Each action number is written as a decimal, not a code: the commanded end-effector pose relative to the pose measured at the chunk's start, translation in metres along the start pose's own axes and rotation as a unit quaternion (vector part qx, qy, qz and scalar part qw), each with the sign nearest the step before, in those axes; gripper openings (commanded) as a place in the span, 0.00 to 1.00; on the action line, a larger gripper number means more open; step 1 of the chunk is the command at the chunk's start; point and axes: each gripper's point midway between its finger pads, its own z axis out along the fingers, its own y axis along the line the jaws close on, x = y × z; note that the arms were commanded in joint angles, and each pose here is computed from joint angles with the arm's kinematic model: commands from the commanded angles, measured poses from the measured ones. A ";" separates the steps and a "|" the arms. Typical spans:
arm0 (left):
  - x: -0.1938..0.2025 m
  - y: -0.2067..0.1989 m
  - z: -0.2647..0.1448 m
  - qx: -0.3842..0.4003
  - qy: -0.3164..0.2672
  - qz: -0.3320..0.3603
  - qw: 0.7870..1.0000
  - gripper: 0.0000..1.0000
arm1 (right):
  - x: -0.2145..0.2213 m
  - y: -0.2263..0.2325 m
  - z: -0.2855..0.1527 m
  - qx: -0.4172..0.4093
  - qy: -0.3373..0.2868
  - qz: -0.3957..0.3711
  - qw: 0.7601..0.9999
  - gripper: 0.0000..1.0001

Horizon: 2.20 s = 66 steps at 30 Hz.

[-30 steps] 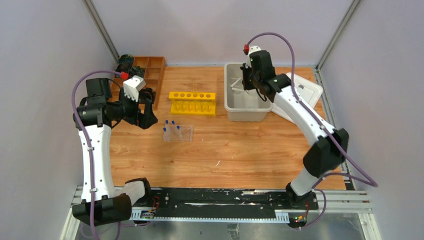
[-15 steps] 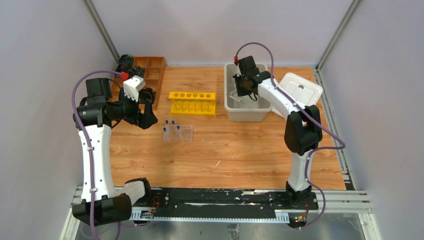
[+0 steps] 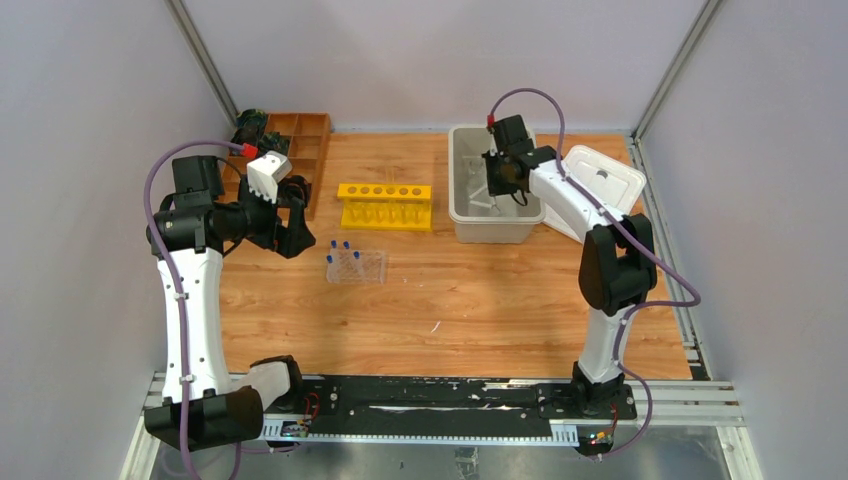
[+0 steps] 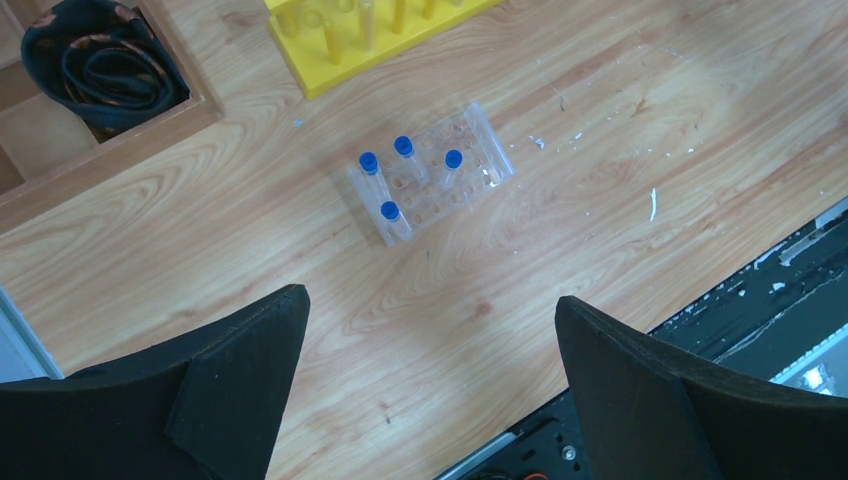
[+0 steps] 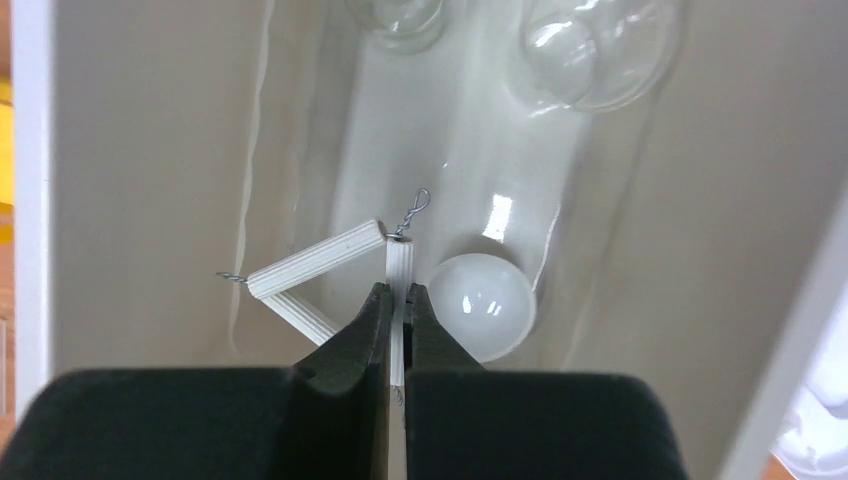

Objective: Organize the chemistry lab equipment

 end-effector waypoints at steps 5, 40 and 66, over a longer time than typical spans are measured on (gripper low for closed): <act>-0.003 -0.001 -0.003 0.000 -0.006 0.006 1.000 1.00 | -0.006 -0.009 -0.008 0.008 -0.017 0.007 1.000 0.00; -0.004 -0.001 -0.004 -0.004 -0.006 0.012 1.000 1.00 | 0.016 0.032 -0.016 -0.023 -0.009 0.008 1.000 0.54; 0.002 -0.008 0.000 0.019 -0.008 0.016 1.000 1.00 | 0.106 -0.233 -0.081 0.266 -0.005 0.387 0.883 0.82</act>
